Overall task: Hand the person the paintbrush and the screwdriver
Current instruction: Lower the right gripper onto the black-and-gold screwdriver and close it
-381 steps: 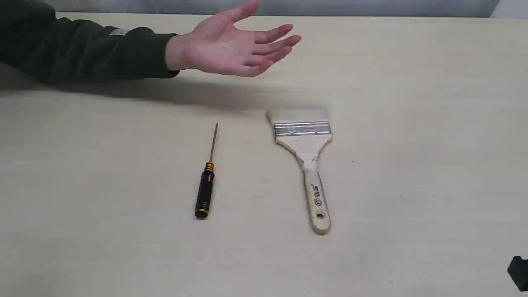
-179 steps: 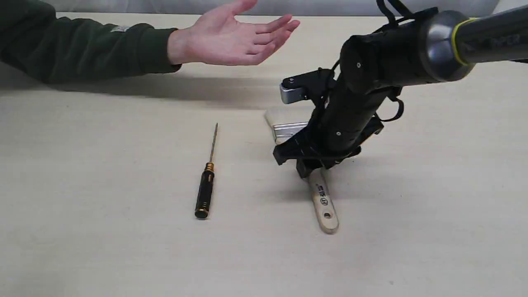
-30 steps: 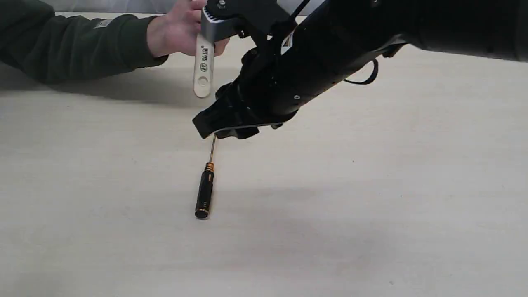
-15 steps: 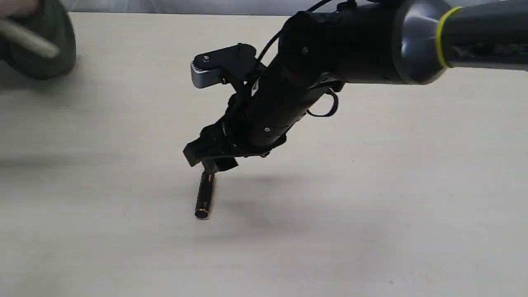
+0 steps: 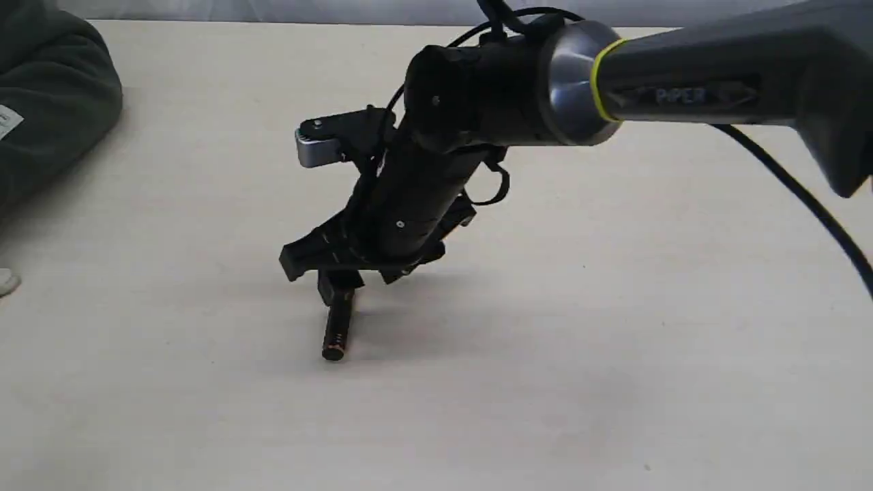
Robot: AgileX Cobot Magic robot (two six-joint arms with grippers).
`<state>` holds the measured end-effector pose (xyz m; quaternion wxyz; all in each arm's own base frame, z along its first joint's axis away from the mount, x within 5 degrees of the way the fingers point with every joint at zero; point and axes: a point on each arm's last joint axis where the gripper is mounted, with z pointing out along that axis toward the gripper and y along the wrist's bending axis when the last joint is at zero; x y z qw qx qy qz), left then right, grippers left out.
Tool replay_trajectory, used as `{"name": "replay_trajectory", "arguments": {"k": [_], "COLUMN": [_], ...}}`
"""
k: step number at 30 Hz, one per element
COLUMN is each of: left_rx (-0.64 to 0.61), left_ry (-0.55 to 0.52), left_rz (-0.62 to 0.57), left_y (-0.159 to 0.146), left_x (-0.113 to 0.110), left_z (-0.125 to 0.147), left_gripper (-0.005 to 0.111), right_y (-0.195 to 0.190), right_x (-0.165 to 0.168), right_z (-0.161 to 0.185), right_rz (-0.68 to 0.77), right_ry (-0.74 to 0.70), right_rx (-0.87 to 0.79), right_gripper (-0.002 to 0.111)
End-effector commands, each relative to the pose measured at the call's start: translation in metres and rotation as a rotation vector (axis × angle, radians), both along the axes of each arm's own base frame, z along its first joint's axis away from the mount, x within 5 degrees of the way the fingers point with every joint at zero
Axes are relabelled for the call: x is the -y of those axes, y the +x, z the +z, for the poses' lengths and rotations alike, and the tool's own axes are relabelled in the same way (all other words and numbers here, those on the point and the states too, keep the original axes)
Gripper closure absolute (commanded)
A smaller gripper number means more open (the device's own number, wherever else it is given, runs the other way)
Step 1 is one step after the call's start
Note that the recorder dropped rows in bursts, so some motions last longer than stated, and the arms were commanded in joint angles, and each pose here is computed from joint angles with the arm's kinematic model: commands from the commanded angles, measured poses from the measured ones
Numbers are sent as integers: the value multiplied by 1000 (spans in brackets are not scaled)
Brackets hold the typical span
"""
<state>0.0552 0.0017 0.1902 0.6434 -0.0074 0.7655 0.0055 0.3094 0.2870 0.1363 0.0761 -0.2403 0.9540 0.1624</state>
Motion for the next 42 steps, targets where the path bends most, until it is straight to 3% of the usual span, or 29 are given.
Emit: {"name": "replay_trajectory", "arguments": {"k": [1,35,42], "left_rx": [10,13,11], "left_ry": [-7,-5,-7], "left_rz": [-7,-7,-7], "left_y": [0,0,0], "left_x": [1,1,1], "left_z": [0,1,0], "left_gripper": [107,107,107], "right_y": [1,-12,-12], "right_x": [-1,-15,-7], "right_z": [-6,-8,-18], "right_rz": [-8,15,2], "right_ry": [-12,-37,-156], "right_rx": [-20,-7,-2], "right_gripper": [49,53,53]}}
